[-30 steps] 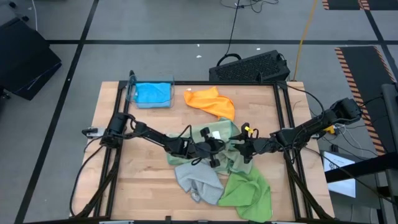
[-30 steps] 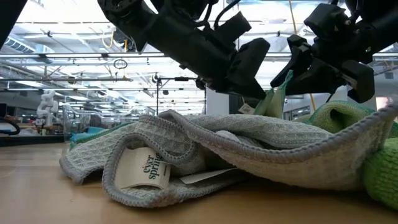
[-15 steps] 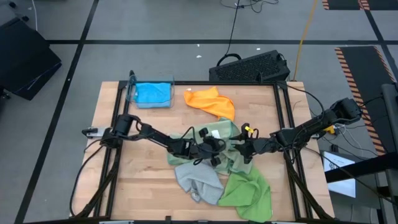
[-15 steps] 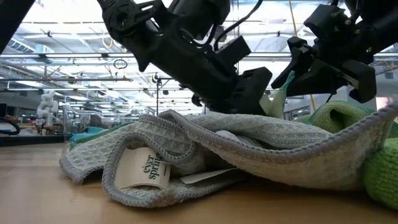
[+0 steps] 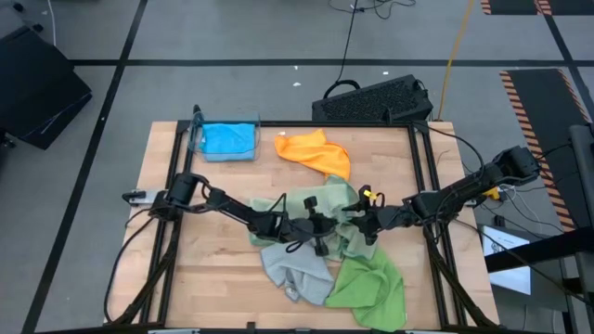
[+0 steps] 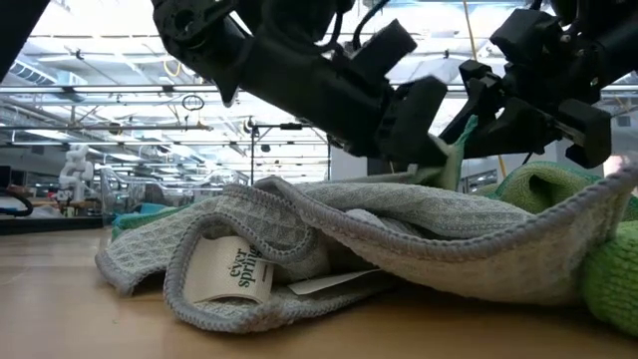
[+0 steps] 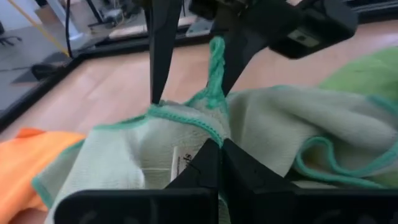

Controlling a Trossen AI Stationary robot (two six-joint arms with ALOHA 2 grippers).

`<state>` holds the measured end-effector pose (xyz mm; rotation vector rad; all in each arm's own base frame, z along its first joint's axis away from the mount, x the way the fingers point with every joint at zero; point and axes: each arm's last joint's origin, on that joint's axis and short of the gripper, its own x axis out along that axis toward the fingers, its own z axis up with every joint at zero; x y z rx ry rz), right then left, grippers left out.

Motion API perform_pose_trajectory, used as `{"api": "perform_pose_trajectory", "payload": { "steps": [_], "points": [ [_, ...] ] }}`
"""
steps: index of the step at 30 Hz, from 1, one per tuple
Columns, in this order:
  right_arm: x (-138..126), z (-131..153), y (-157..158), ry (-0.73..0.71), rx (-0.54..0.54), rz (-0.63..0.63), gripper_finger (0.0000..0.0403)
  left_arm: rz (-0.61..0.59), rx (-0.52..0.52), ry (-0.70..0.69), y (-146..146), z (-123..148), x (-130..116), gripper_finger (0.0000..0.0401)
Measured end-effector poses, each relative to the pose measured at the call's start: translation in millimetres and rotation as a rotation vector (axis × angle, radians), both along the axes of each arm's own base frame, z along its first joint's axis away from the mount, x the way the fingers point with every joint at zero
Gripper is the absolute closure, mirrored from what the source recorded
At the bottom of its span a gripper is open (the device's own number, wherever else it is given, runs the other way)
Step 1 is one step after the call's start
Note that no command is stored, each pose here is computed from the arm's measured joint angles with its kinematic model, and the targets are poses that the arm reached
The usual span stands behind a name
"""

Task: Fold microfiber towels
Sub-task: Fold the left light green microfiber cloth

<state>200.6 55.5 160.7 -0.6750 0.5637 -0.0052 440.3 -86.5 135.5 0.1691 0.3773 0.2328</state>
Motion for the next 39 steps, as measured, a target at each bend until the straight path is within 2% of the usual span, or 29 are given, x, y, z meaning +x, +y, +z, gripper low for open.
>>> {"api": "perform_pose_trajectory", "payload": {
  "steps": [5, 11, 16, 23, 28, 32, 36, 39],
  "points": [
    [0.7, 1.3, 0.2, -0.015, 0.006, -0.001, 0.0271, -0.025, 0.015, 0.023, -0.3, -1.5, -0.5, 0.0388],
    [2.0, 1.9, 0.0, -0.015, 0.025, 0.045, 0.0249, -0.052, 0.02, 0.031, 0.9, -1.8, 0.0, 0.0394],
    [3.6, 1.3, -4.5, -0.004, 0.053, 0.064, 0.0249, -0.047, 0.024, 0.045, 3.3, -3.0, -0.1, 0.0368],
    [5.6, -0.1, -8.4, 0.02, 0.097, 0.143, 0.0278, -0.054, 0.051, 0.089, 4.1, -6.3, -1.6, 0.0377],
    [8.1, -6.1, -10.1, 0.05, 0.116, 0.142, 0.0336, -0.056, 0.052, 0.089, 4.1, -6.2, -1.6, 0.0383],
    [10.2, -11.1, -8.8, 0.071, 0.128, 0.163, 0.0392, -0.008, 0.006, 0.077, 5.1, -6.6, -1.9, 0.0355],
    [10.4, -11.7, -8.8, 0.071, 0.145, 0.149, 0.0392, 0.011, -0.032, 0.054, 4.3, 6.1, -4.4, 0.0304],
    [9.6, -9.0, -9.0, 0.058, 0.149, 0.149, 0.0398, -0.004, -0.021, 0.043, -2.5, 20.7, -8.5, 0.0271]
  ]
}}
